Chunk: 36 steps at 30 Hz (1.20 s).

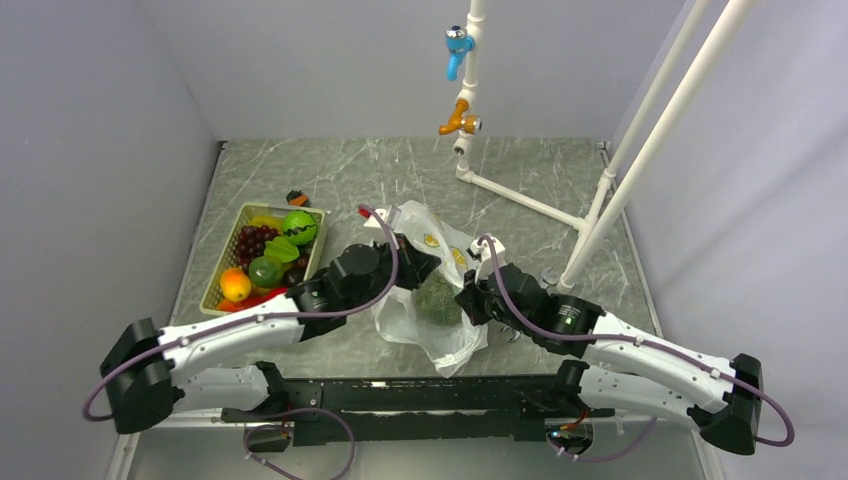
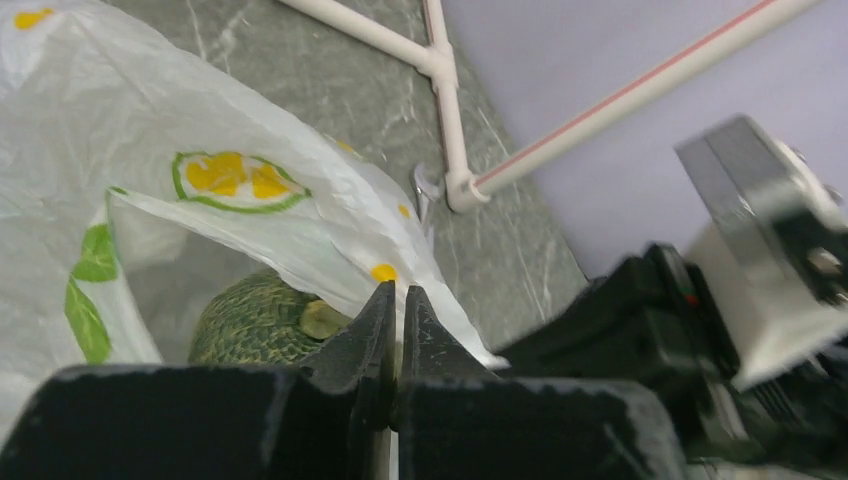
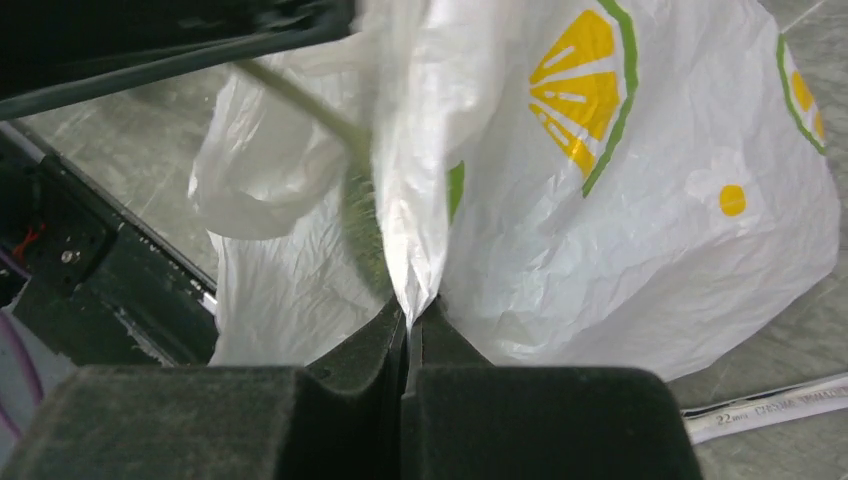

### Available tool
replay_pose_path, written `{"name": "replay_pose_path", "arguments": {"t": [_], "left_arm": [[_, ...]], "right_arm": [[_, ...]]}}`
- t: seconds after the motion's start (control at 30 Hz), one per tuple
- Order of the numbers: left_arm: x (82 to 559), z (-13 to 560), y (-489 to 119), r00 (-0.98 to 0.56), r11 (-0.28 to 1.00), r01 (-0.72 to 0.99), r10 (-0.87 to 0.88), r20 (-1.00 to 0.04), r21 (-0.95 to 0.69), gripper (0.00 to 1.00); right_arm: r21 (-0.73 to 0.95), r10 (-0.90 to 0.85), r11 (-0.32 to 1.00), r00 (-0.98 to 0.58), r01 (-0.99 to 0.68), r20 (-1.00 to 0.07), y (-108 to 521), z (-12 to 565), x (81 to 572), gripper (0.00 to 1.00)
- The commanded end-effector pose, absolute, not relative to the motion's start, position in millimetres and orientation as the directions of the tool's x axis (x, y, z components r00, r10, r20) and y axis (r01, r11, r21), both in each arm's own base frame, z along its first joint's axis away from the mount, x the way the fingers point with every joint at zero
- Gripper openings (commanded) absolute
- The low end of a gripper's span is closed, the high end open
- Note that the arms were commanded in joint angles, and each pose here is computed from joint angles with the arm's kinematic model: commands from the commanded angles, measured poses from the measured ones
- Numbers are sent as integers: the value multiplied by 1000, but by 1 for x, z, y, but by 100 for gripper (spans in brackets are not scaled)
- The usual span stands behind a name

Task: Take the fake fruits out of the plastic bag
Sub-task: Take out the fake fruit from the plastic bag.

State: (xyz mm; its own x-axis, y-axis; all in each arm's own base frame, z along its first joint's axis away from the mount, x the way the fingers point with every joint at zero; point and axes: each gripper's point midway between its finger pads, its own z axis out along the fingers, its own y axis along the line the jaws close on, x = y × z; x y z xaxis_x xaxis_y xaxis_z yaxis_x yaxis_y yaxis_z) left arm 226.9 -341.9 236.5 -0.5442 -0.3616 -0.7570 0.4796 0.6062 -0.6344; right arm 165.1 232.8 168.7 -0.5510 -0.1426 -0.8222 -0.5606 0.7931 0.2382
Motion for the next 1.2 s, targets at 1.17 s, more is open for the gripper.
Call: {"name": "replay_pose_path", "arguments": {"t": [1.17], "left_arm": [[226,456,-135,-215,880,356,-250,-944,-314,0]], "right_arm": [[105,52,992,-543,-68,-838,154,152,211,0]]}}
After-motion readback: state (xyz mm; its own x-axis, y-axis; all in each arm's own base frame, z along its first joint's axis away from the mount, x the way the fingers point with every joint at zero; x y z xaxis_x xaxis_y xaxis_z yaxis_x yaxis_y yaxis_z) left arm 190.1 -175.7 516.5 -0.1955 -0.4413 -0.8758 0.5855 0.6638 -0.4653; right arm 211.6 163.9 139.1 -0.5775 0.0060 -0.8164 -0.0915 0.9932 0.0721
